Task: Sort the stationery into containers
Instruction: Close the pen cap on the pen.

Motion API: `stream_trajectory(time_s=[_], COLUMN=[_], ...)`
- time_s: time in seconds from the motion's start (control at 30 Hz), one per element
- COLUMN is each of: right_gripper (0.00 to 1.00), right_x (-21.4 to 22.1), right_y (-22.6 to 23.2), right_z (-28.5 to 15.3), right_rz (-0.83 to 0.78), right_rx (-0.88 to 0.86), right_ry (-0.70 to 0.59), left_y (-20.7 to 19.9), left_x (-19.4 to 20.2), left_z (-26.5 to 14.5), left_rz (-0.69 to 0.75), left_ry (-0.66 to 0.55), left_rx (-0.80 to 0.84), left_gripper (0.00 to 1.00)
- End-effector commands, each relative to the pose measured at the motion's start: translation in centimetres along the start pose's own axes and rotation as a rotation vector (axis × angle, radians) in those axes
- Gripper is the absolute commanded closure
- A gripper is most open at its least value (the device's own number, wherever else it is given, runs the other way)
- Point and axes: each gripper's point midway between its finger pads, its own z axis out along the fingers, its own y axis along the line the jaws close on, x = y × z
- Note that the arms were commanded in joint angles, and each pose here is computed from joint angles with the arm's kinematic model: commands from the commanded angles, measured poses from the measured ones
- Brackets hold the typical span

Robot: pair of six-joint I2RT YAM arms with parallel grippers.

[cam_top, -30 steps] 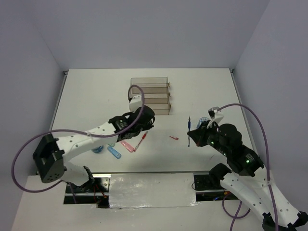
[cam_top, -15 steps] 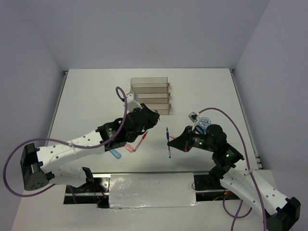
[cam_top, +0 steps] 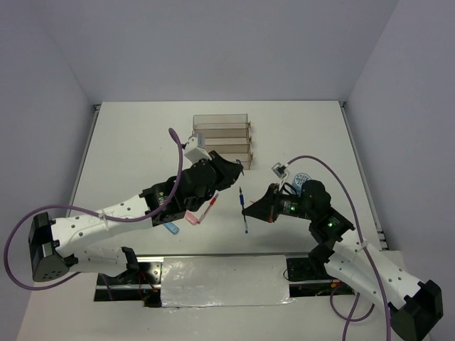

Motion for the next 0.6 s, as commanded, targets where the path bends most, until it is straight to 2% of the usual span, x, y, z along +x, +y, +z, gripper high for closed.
stream_trajectory(time_s=[0.0,0.57], right_gripper=[1.0,1.0], right_x=[-1.6,-3.8], right_y=[1.9,2.0], right_z=[0.2,0.8], right_rz=[-0.071,-0.146], right_rx=[-0.058,-0.015], right_ry=[-0.026,-0.036], left_y=[-1.4,0.0], left_x=[-0.8,0.4], left_z=[-0.2,0.0], left_rz=[-0.012,0.048], left_ry=[-0.028,0.008], left_rx=[0.051,0.015], left_gripper=[1.0,1.0])
